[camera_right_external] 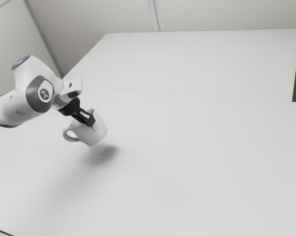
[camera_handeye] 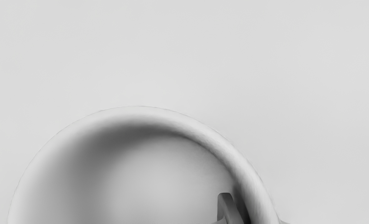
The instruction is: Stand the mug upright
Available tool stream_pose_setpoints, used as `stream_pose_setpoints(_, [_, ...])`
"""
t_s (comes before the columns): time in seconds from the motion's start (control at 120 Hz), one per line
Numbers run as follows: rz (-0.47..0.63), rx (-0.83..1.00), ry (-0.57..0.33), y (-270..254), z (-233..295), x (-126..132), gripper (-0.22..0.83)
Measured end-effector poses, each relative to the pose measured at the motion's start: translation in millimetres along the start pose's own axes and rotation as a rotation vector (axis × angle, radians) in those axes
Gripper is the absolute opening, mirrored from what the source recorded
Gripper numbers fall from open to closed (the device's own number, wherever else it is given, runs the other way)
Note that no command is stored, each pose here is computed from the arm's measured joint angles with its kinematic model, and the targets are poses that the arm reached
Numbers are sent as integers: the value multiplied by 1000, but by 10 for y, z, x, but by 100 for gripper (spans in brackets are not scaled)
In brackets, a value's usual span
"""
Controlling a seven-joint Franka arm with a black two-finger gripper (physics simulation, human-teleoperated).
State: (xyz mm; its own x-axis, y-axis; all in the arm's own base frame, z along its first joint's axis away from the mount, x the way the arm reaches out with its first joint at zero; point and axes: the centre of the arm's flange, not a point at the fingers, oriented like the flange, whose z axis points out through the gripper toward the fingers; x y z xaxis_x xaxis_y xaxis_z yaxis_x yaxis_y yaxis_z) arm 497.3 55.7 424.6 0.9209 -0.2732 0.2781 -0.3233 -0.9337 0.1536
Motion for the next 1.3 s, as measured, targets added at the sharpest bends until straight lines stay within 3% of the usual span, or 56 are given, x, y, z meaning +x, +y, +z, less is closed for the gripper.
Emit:
stream_pose_setpoints(0.208, [-109,121,-147,97,92,-75,-17])
stream_pose_setpoints(0.458, [-194,241,-204,427,178,-279,-17])
stream_pose_setpoints(0.892, [-351,333,-101,515,634,-486,-17])
stream_pose_setpoints(1.3, [-475,350,-93,506,886,-524,-17])
